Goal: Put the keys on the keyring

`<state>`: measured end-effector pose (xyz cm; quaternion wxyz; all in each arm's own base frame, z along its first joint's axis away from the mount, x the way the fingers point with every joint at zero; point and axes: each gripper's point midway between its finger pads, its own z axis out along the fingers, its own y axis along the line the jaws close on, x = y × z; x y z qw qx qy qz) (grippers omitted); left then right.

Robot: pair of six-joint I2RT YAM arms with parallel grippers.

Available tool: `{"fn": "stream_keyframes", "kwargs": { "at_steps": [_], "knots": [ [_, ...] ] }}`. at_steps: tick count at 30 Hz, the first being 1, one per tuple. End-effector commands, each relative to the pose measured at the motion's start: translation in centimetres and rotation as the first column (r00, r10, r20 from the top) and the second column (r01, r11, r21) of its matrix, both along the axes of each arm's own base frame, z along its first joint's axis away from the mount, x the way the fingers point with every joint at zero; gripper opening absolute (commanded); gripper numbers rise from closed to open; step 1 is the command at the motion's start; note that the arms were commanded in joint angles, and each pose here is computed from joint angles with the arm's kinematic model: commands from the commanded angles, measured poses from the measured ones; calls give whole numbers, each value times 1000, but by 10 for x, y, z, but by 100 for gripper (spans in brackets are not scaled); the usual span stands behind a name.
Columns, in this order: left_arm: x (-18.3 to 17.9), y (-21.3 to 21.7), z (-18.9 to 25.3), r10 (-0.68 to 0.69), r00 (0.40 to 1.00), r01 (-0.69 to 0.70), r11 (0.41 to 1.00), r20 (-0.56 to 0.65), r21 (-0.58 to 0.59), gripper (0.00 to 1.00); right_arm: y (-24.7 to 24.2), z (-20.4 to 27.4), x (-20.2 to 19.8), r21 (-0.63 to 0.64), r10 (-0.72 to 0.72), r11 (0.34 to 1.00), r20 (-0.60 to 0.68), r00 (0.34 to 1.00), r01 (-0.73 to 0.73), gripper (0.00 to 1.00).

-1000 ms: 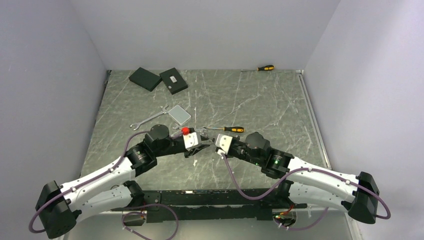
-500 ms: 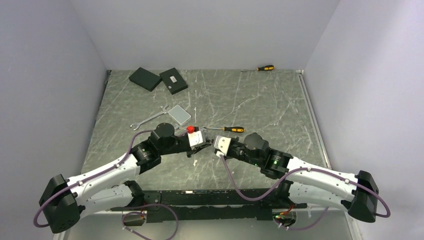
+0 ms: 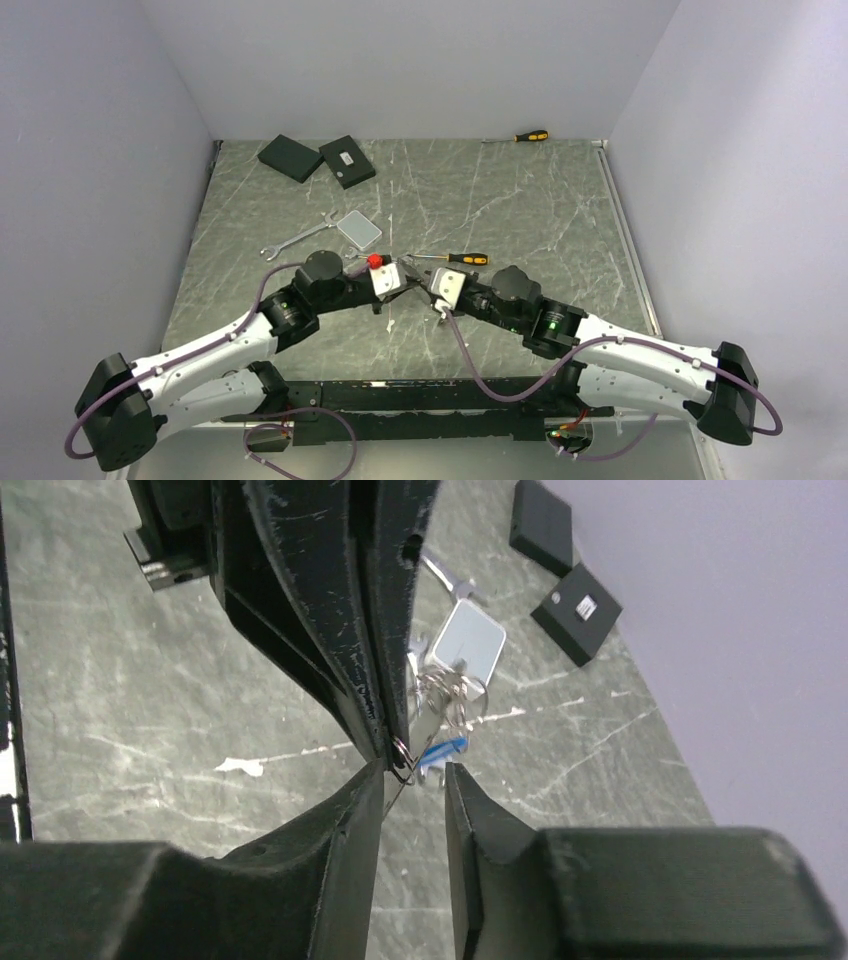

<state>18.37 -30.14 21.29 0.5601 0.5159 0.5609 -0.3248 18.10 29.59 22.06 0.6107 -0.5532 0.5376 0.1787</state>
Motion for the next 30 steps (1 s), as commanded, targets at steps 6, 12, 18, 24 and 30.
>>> {"fn": "stream_keyframes", "kwargs": {
  "at_steps": [6,12,18,24,30],
  "knots": [
    [-3,5,67,43,982,12,959,184,-284,0,-2,54,-2,255,19,967,-25,1000,-12,34],
    [-6,9,78,68,977,19,917,202,-399,0,-1,57,-7,298,59,954,-46,997,-43,33],
    [-8,7,80,59,977,36,902,205,-430,0,-2,57,-14,322,98,943,-47,994,-78,33],
    [-13,5,79,31,976,66,902,216,-427,0,-1,58,-11,320,93,945,-45,995,-74,33],
    [-20,4,77,-6,973,103,905,229,-413,0,-2,65,-10,330,94,941,-29,995,-79,30]
  ]
}}
